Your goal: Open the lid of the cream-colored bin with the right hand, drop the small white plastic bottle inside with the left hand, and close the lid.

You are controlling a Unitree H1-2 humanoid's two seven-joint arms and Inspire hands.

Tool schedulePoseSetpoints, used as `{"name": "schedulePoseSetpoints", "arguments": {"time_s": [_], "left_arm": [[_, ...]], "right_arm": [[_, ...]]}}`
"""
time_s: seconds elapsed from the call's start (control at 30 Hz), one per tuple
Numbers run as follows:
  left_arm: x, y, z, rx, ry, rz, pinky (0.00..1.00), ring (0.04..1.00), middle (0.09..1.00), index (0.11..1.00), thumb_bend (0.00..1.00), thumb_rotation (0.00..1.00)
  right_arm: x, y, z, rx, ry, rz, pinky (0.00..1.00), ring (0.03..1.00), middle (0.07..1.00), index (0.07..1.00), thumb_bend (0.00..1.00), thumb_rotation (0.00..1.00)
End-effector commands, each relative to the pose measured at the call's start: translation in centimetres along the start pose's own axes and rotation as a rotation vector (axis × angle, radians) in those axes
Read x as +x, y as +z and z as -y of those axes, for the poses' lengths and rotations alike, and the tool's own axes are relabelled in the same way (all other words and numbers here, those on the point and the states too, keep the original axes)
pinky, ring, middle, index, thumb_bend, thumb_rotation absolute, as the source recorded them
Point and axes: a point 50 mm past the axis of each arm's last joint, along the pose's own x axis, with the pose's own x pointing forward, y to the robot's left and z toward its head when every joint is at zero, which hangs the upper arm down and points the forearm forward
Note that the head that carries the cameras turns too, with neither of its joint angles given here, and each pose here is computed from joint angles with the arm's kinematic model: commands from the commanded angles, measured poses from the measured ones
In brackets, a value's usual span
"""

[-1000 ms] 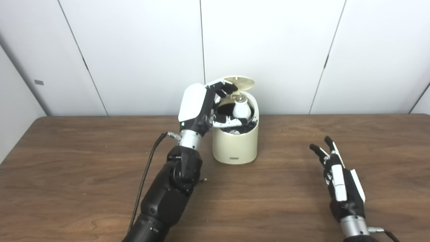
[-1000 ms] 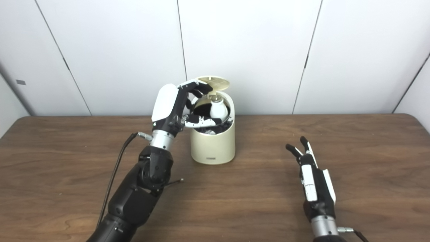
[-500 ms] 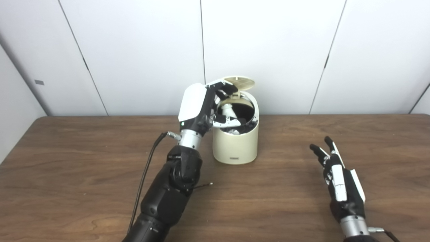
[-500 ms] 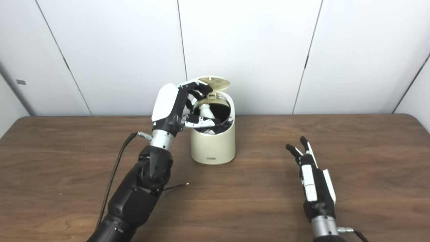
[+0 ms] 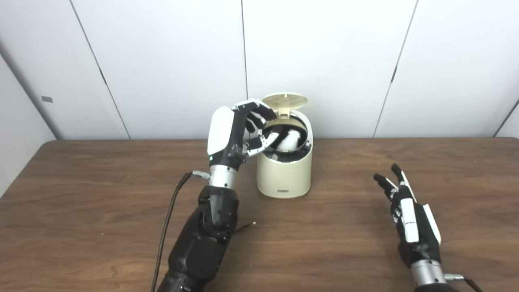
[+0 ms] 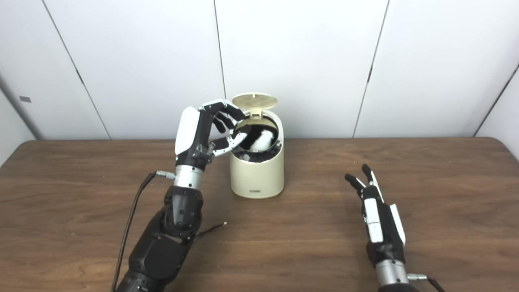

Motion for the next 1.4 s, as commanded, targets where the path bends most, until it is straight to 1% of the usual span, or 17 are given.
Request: {"name": "schedulePoseSetpoints", "arguments": {"time_s": [0.0,0.23,0.37,0.47,0.5,0.53,0.6,0.63,0.67,0.7,0.77,0.87,0.93,1.03,1.13,1.2,1.37], "left_arm": [[1.6,2.5,-1.0,-0.043,0.071,0.106,0.33,0.426,0.517,0.468,0.47,0.00],[1.3,2.8,-3.1,-0.066,0.140,0.127,0.32,0.430,0.508,0.471,0.47,0.00],[0.6,2.2,-4.5,-0.084,0.179,0.105,0.33,0.428,0.509,0.476,0.48,0.00],[-0.6,1.5,-5.6,-0.134,0.180,-0.019,0.32,0.442,0.533,0.499,0.47,0.00],[-1.0,1.0,-6.1,-0.145,0.162,-0.056,0.33,0.449,0.539,0.502,0.47,0.00],[-1.5,0.6,-6.5,-0.148,0.146,-0.082,0.37,0.495,0.516,0.500,0.50,0.00],[-2.4,-0.2,-7.3,-0.150,0.121,-0.123,0.42,0.529,0.488,0.510,0.51,0.00],[-3.0,-0.7,-7.6,-0.165,0.105,-0.151,0.45,0.548,0.550,0.504,0.51,0.04],[-3.3,-0.9,-7.9,-0.177,0.094,-0.171,0.50,0.589,0.610,0.604,0.53,0.22],[-3.9,-1.3,-8.1,-0.204,0.081,-0.199,0.52,0.615,0.647,0.666,0.55,0.34],[-4.8,-1.9,-8.6,-0.237,0.058,-0.229,0.63,0.708,0.742,0.750,0.54,0.45],[-6.0,-2.5,-9.0,-0.274,0.014,-0.277,0.73,0.785,0.819,0.819,0.50,0.54],[-6.7,-2.9,-9.3,-0.297,-0.026,-0.311,0.80,0.834,0.865,0.873,0.47,0.68],[-7.8,-3.3,-9.3,-0.313,-0.080,-0.354,0.84,0.868,0.894,0.901,0.47,0.87],[-8.7,-3.6,-9.1,-0.365,-0.094,-0.391,0.86,0.890,0.919,0.930,0.48,0.96],[-9.3,-3.7,-8.7,-0.405,-0.105,-0.413,0.89,0.911,0.940,0.954,0.48,0.98],[-11.2,-3.8,-7.6,-0.474,-0.118,-0.462,0.99,0.988,0.997,0.999,0.53,1.00]], "right_arm": [[-1.4,-2.2,0.4,0.008,-0.013,-0.053,0.98,0.925,0.846,0.962,0.64,0.97],[-1.4,-2.1,0.5,0.016,-0.015,-0.055,1.00,0.929,0.847,0.956,0.64,0.95],[-1.4,-2.0,0.5,0.025,-0.011,-0.053,1.00,0.937,0.857,0.963,0.64,0.95],[-1.3,-1.9,0.4,0.032,-0.017,-0.053,1.00,0.939,0.865,0.959,0.64,0.94],[-1.3,-1.8,0.4,0.030,-0.016,-0.052,1.00,0.941,0.868,0.959,0.64,0.94],[-1.3,-1.7,0.4,0.027,-0.014,-0.050,1.00,0.941,0.868,0.956,0.64,0.95],[-1.3,-1.5,0.4,0.026,-0.011,-0.047,1.00,0.945,0.874,0.955,0.63,0.97],[-1.3,-1.5,0.5,0.025,-0.011,-0.043,1.00,0.946,0.877,0.954,0.62,0.97],[-1.3,-1.4,0.5,0.023,-0.011,-0.040,1.00,0.948,0.881,0.954,0.62,0.98],[-1.2,-1.3,0.5,0.020,-0.008,-0.034,1.00,0.949,0.883,0.954,0.62,0.99],[-1.1,-1.0,0.6,0.011,-0.003,-0.021,1.00,0.953,0.894,0.956,0.64,0.99],[-1.0,-0.3,0.6,0.001,0.014,0.001,1.00,0.966,0.911,0.961,0.63,1.00],[-0.8,0.2,0.7,0.003,0.025,0.013,1.00,0.980,0.928,0.966,0.65,1.00],[-0.2,0.9,0.7,0.001,0.030,0.035,1.00,0.981,0.937,0.967,0.63,1.00],[0.1,1.7,0.6,-0.003,0.024,0.051,1.00,0.971,0.927,0.949,0.65,1.00],[0.5,2.3,0.5,0.001,0.026,0.055,1.00,0.969,0.924,0.939,0.66,1.00],[1.8,4.5,0.3,-0.067,0.057,0.089,0.99,0.964,0.928,0.933,0.67,0.98]]}}
